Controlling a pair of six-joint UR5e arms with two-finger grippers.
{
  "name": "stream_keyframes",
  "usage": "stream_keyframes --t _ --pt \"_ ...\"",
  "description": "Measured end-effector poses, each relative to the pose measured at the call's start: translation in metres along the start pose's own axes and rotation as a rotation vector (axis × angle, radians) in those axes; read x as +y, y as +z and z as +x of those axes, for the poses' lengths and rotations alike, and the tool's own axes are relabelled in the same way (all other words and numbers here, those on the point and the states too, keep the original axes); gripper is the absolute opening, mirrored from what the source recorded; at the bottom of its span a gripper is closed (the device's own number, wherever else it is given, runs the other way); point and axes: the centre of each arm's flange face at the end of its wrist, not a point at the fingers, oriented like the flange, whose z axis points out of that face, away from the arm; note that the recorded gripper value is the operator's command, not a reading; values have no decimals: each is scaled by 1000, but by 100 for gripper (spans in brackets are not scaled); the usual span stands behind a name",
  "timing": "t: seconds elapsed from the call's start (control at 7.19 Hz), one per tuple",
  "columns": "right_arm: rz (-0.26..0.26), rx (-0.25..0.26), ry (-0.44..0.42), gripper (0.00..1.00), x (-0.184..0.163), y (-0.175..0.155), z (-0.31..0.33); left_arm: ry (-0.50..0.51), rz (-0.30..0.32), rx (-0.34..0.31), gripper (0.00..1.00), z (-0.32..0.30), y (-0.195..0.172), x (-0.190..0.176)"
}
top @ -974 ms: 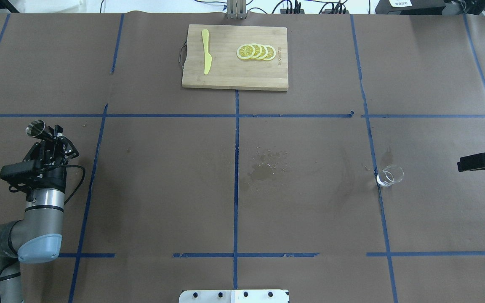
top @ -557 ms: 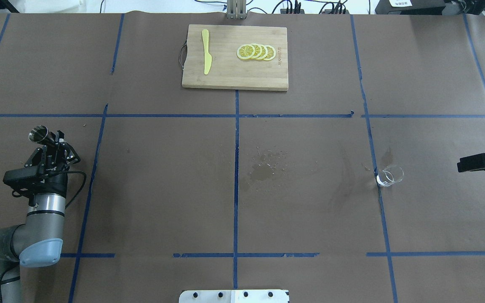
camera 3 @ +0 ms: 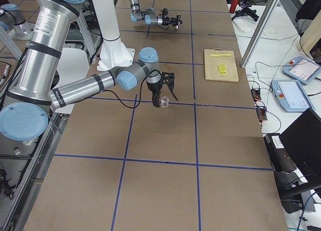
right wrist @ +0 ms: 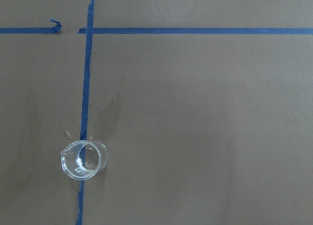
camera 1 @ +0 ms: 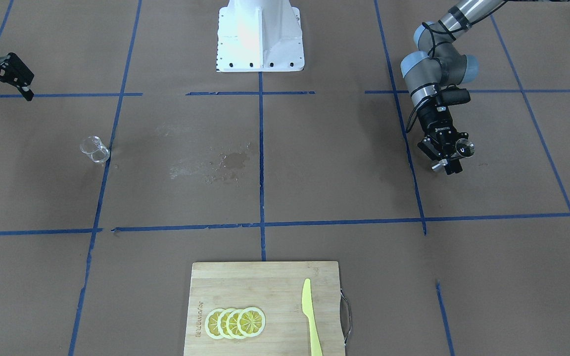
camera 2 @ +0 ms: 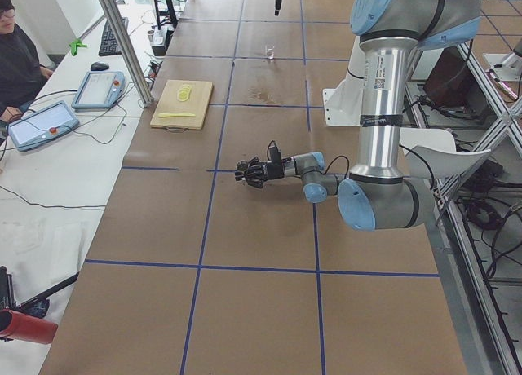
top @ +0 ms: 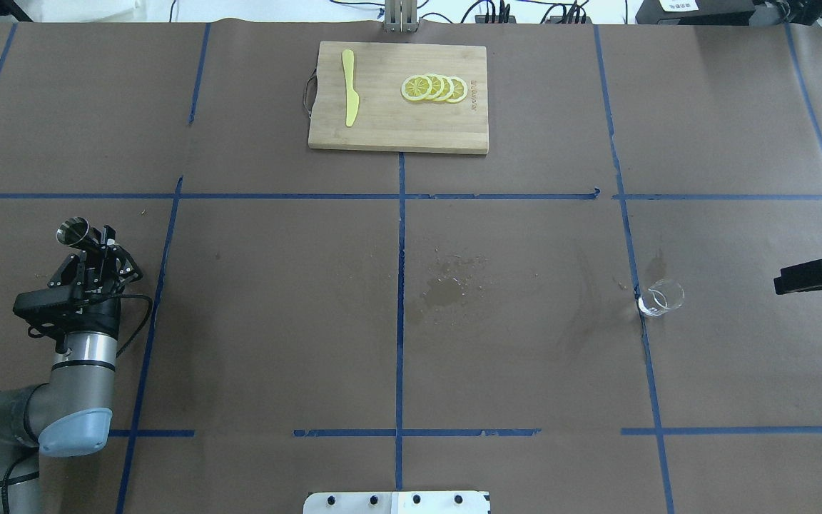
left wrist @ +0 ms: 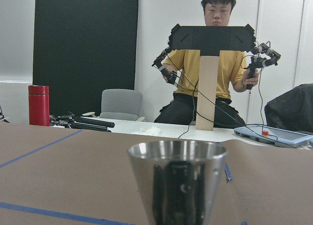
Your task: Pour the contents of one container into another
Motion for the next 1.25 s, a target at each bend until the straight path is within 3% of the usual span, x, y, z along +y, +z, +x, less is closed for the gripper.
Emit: stream_keyframes --t 0.56,0.7,1.25 --pt "-1 -2 4 100 -1 -1 1 15 -5 2 4 9 -3 3" --pt "-1 -2 4 100 -1 -1 1 17 -5 3 12 10 -3 3" --pt "-1 -2 3 100 -1 0 1 16 -7 4 14 12 -4 3"
